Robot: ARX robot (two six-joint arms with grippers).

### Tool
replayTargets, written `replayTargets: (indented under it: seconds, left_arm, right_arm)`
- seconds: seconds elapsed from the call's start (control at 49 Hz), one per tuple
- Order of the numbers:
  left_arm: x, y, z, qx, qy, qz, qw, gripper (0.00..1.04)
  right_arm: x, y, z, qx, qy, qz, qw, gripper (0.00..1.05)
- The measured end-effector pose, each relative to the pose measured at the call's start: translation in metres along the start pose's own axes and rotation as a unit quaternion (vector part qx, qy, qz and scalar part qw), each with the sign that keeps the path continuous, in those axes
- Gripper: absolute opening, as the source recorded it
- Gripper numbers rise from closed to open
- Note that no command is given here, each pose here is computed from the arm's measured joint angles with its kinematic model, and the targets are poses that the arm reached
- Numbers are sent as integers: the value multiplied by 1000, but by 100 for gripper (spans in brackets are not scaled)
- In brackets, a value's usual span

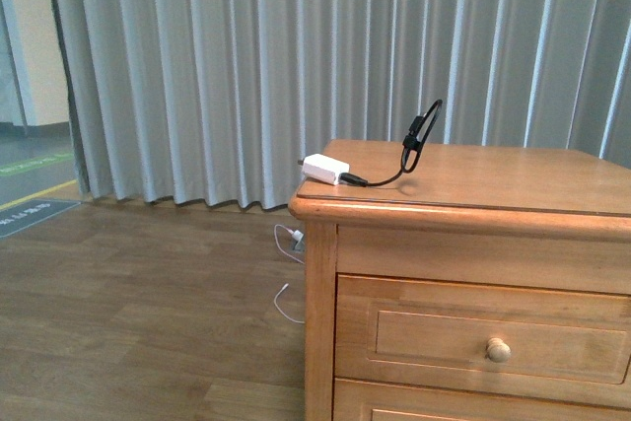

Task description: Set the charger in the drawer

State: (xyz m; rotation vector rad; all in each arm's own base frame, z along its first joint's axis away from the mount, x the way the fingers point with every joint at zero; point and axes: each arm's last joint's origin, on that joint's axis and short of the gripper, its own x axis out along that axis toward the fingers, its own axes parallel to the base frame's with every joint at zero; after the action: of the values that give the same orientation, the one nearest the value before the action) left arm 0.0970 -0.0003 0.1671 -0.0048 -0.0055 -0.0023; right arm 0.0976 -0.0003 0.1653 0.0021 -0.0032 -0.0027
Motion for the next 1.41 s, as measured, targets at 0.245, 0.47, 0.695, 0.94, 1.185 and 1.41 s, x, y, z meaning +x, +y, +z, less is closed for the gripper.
replayTargets:
  seconds: [0.245, 0.47, 0.695, 0.94, 1.185, 1.41]
  left_arm:
    - [0, 0, 0, 0, 0, 0, 1000, 99]
    - [0, 0, 0, 0, 0, 0, 1000, 99]
    - [0, 0, 0, 0, 0, 0, 1000, 99]
    - [0, 0, 0, 0, 0, 0, 1000, 99]
    - [0, 0, 0, 0, 0, 0, 1000, 99]
    - [0, 0, 0, 0, 0, 0, 1000, 99]
  right_arm:
    - [0, 0, 0, 0, 0, 0, 1000, 97]
    - [0, 0, 0, 0, 0, 0, 1000, 97]
    - [0, 0, 0, 0, 0, 0, 1000, 97]
    - [0, 0, 0, 0, 0, 0, 1000, 97]
    - [0, 0, 0, 0, 0, 0, 1000, 97]
    - [19, 10, -2, 12, 120, 67, 990, 97]
